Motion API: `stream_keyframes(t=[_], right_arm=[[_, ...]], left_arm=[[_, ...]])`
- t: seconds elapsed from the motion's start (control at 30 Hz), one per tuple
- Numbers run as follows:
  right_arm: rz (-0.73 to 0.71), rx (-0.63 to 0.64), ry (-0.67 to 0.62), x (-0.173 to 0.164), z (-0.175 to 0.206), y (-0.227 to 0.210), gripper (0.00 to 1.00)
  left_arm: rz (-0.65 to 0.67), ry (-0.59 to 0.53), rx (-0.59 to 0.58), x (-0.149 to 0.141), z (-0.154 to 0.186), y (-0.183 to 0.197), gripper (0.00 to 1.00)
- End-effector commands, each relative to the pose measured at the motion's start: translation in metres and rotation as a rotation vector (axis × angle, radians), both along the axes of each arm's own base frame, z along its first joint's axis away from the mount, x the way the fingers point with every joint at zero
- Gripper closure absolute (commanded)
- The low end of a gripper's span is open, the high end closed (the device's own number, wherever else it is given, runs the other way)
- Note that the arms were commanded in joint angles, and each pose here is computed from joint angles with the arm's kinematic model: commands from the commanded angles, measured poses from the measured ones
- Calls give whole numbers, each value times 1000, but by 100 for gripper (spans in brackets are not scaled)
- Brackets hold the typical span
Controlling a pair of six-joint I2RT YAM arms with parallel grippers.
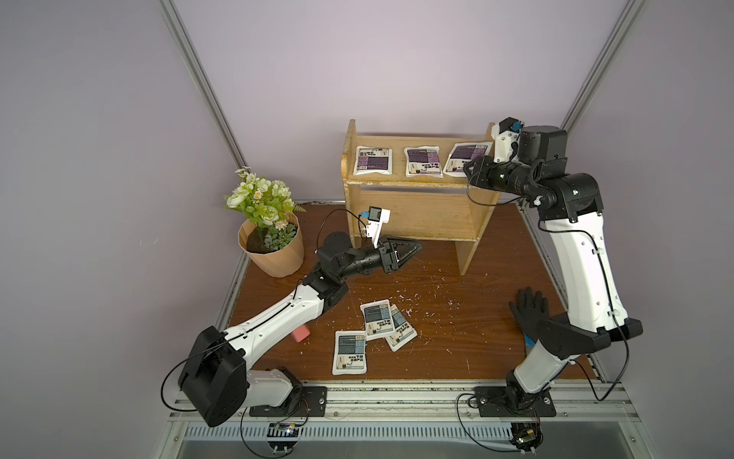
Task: Place the bagged coffee beans on the shelf by color
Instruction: Place the bagged coffee beans on the shelf.
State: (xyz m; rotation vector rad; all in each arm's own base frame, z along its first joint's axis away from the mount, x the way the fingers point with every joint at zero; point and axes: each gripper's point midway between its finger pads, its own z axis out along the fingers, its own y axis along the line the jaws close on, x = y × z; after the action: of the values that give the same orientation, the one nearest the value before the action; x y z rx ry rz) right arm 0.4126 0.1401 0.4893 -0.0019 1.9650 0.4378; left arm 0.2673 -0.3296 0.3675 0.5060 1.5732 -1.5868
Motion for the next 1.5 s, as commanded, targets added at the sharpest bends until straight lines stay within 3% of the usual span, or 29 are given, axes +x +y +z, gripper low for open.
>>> stream_keyframes(t=[0.0, 0.07, 0.47, 0.7, 1.17, 1.27, 1.37, 1.47], right_arm=[[-5, -6, -31, -9, 11, -5, 57], [-9, -2, -35, -10, 13, -7, 51], [-70, -51, -47, -10, 14, -17, 44], [-97, -100, -30, -19, 6, -17, 30], [-129, -64, -51, -75, 12, -34, 32], [-62, -9, -106, -84, 29, -25, 49], [39, 68, -157, -89, 46, -6, 84], [142, 115, -169, -84, 52, 17, 100]], left_arm=[[-11, -20, -20, 1, 5, 2, 55], [-13, -17, -21, 2, 5, 1, 55], [-29, -9, -25, 2, 6, -1, 55], [-45, -6, -22, 5, 7, -6, 55], [-79, 12, -30, 17, 1, -20, 55], [-62, 9, -22, 21, -2, -20, 55], [-41, 10, 6, 25, -7, -21, 55], [-8, 9, 26, 29, -10, -18, 56]])
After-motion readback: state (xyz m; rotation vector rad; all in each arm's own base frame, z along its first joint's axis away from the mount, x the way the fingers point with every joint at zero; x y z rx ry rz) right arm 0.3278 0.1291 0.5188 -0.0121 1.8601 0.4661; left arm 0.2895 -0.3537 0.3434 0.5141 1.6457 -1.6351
